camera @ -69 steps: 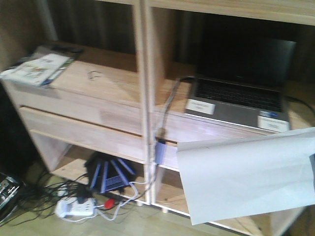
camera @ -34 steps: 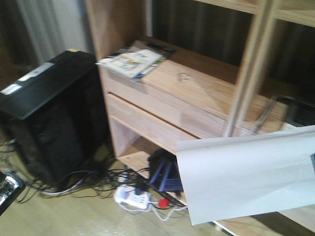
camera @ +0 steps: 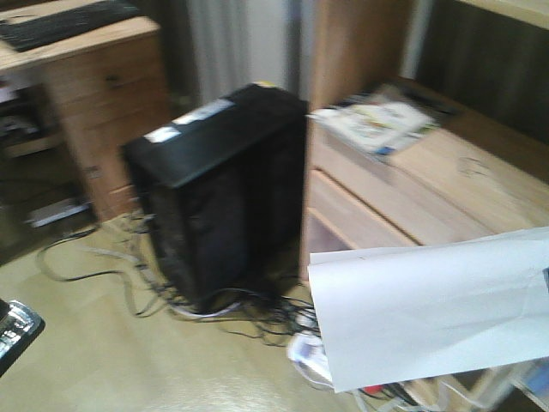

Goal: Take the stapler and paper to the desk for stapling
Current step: 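Turn the base toward the wooden desk holding both objects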

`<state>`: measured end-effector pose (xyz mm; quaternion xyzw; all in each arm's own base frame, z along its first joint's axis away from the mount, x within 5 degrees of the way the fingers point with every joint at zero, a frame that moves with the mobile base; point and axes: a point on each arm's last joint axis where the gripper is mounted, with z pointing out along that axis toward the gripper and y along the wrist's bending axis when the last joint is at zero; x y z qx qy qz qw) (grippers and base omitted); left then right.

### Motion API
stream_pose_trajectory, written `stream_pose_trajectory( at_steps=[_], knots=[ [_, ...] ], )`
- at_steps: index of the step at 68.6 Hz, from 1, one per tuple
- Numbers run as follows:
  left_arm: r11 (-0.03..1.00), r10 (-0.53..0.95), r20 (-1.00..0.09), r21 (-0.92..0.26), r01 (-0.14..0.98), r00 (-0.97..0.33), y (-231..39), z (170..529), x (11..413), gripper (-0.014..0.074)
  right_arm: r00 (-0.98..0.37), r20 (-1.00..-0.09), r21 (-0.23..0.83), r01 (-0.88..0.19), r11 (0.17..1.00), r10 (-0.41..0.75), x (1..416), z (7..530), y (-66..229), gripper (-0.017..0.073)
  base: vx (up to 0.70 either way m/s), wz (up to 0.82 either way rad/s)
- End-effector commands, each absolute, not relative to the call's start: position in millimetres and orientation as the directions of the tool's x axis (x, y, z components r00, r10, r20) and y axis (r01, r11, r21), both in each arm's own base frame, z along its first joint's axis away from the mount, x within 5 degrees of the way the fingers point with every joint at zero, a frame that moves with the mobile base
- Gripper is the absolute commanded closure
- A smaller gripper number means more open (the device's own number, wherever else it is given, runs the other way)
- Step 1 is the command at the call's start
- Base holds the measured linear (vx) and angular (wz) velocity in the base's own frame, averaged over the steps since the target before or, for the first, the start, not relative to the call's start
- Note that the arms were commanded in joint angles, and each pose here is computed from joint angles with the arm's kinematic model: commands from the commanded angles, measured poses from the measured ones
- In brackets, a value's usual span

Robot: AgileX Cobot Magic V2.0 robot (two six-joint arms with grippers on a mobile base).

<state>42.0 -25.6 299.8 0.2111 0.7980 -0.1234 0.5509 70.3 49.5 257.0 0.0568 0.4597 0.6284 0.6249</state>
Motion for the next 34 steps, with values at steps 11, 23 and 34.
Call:
stream_pose_trajectory(
  at_steps=[11, 23, 34],
  knots=[
    [0.887, 0.135, -0.971, 0.030, 0.462, -0.196, -26.2, 318.3, 44.3, 0.0600, -0.194, -0.487, 0.615, -0.768, 0.177, 0.851, 65.0, 255.8, 47.7, 0.0564, 0.09, 0.79],
    [0.887, 0.135, -0.971, 0.030, 0.462, -0.196, -26.2, 318.3, 44.3, 0.0600, -0.194, -0.487, 0.615, -0.768, 0.177, 0.851, 65.0, 255.8, 47.7, 0.0564, 0.10, 0.84],
    [0.887, 0.135, -0.971, 0.030, 0.462, -0.196, -26.2, 318.3, 44.3, 0.0600, -0.194, -0.485, 0.616, -0.768, 0.176, 0.853, 65.1, 255.8, 47.6, 0.0564, 0.09, 0.77]
  ],
)
